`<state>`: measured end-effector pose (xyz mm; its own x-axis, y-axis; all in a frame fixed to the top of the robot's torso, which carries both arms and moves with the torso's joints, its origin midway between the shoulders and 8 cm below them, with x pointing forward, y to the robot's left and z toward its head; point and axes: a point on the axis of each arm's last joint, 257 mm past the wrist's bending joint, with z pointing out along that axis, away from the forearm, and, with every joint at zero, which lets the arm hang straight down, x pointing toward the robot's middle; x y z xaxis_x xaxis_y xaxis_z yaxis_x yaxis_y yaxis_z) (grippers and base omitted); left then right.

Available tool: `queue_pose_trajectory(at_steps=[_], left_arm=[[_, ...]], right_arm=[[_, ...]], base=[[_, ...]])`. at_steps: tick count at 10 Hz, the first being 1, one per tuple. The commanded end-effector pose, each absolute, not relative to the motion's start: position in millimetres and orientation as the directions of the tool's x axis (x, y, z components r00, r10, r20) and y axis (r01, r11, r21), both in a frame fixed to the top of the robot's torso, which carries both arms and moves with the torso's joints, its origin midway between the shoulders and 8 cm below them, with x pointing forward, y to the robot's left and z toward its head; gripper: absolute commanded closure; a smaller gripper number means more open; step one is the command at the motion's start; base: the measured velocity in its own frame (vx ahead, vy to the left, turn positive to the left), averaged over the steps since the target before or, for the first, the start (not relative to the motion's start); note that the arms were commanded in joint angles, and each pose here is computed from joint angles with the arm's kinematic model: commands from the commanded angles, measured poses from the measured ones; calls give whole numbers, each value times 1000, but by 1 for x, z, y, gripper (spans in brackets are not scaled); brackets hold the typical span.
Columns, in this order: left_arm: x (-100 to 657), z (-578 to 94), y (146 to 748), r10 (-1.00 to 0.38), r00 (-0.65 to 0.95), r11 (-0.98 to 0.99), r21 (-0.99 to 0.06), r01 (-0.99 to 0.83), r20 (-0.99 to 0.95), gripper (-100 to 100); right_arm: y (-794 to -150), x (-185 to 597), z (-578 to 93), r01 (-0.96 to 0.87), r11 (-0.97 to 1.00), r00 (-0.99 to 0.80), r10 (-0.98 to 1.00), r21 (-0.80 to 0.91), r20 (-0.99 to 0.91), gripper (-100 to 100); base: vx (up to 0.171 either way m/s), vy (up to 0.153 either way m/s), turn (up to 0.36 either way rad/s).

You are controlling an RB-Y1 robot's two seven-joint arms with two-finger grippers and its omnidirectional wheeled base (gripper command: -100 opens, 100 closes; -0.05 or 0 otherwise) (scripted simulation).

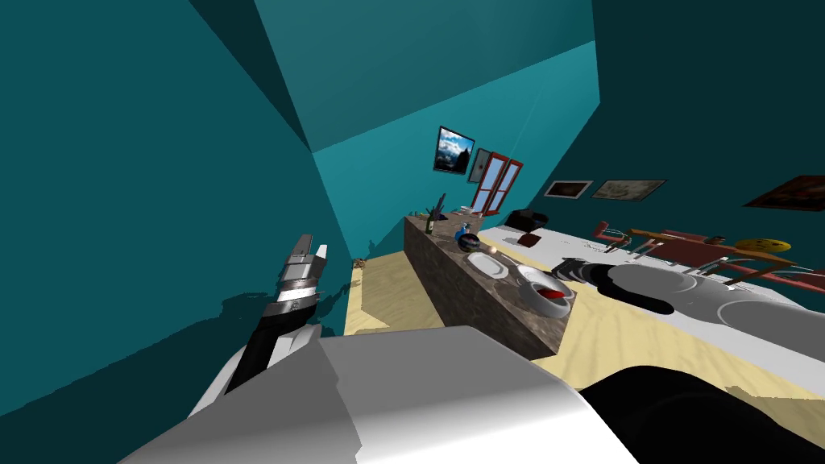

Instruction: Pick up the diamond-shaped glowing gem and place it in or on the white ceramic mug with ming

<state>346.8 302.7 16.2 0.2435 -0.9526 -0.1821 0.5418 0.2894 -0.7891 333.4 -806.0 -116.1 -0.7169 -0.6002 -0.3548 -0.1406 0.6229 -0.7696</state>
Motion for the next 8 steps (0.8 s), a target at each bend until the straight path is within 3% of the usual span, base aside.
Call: queue_pose_trajectory(at_steps=[1, 8], left_arm=[[347, 16, 303, -953, 244, 289, -789, 542, -182, 0], [347, 16, 303, -953, 244, 289, -789, 542, -182, 0]], right_arm=[[-803, 337, -117, -163, 628, -713, -608, -761, -349, -100], [-790, 369, -95, -195, 607, -656, -665, -771, -358, -100]], base=[[40, 5, -196], [47, 26, -99]])
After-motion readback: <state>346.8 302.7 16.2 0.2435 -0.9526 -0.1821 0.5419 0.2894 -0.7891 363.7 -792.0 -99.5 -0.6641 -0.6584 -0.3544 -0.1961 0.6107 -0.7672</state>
